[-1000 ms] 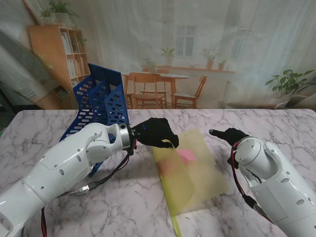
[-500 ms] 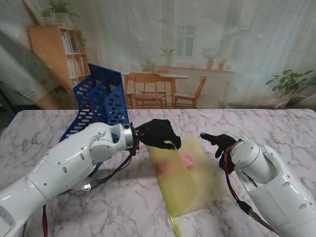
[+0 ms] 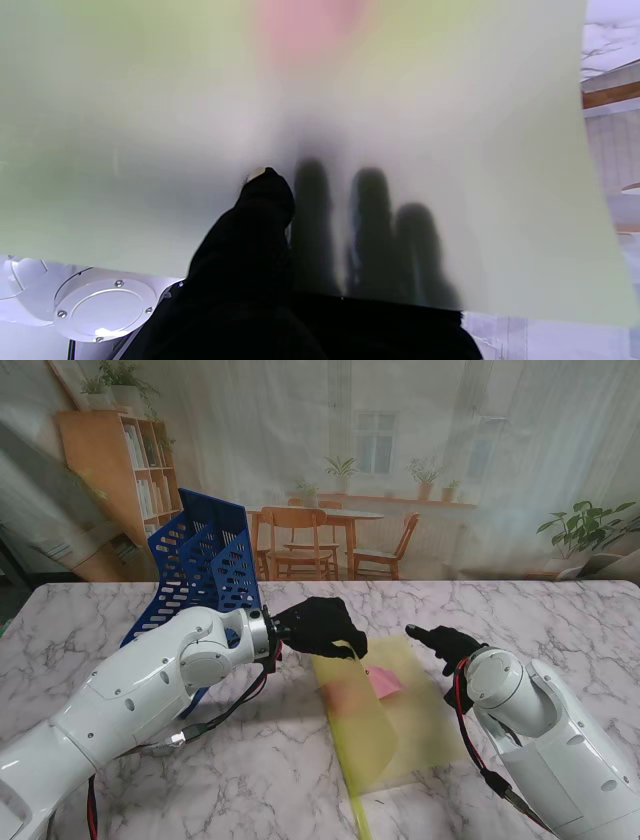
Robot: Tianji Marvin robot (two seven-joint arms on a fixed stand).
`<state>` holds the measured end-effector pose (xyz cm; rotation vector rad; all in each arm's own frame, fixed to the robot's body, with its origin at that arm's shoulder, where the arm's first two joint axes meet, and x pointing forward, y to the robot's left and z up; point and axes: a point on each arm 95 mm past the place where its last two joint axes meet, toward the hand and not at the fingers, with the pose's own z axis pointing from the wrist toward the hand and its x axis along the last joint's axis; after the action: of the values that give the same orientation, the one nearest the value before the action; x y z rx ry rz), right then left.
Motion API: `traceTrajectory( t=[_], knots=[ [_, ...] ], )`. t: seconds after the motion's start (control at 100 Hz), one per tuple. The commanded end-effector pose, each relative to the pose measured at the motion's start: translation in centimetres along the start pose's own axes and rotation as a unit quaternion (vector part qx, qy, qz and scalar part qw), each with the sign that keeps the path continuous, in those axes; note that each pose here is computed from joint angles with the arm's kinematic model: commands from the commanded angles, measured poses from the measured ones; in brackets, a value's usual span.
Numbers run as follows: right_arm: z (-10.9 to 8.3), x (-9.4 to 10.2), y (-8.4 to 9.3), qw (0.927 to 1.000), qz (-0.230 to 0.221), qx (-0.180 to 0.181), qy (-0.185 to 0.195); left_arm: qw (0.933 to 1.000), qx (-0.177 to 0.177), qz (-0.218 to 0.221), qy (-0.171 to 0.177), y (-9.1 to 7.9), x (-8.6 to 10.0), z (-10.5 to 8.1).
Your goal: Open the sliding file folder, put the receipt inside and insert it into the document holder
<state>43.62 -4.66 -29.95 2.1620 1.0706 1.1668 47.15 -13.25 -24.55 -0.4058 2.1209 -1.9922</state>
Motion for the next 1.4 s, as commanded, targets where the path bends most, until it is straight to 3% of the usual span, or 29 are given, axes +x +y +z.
traceTrajectory(
  t=[0.0, 0.24, 0.39, 0.55, 0.81, 1.13, 1.39],
  knots=[
    [0.3, -0.4, 0.0, 0.9999, -0.005, -0.012, -0.005, 1.0000, -0.004, 0.006, 0.007, -0.3, 0.2, -0.1],
    [0.4, -1.1, 1.5, 0.9976, -0.027, -0.063, 0.002, 0.9998, 0.004, 0.018, 0.007, -1.0, 0.2, -1.0],
    [0.0, -1.6, 2.6, 0.9973, -0.009, -0.072, -0.003, 0.9997, 0.006, 0.021, 0.007, -1.2, 0.2, -1.2],
    [-0.4, -1.6, 2.1, 0.9991, 0.038, -0.017, -0.005, 0.9997, 0.006, 0.021, 0.007, -1.3, 0.1, -0.9],
    [-1.0, -0.2, 0.7, 0.9958, 0.070, 0.059, 0.012, 0.9999, 0.003, 0.017, 0.001, -1.1, -0.2, -0.4],
    [-1.8, 0.8, -0.3, 0.9887, 0.109, 0.101, 0.024, 0.9999, -0.001, 0.010, -0.001, -0.8, -0.3, 0.3],
    [-2.2, 0.8, -0.5, 0.9868, 0.107, 0.117, 0.033, 0.9997, -0.023, 0.007, 0.001, -0.1, -0.4, 1.1]
  ],
)
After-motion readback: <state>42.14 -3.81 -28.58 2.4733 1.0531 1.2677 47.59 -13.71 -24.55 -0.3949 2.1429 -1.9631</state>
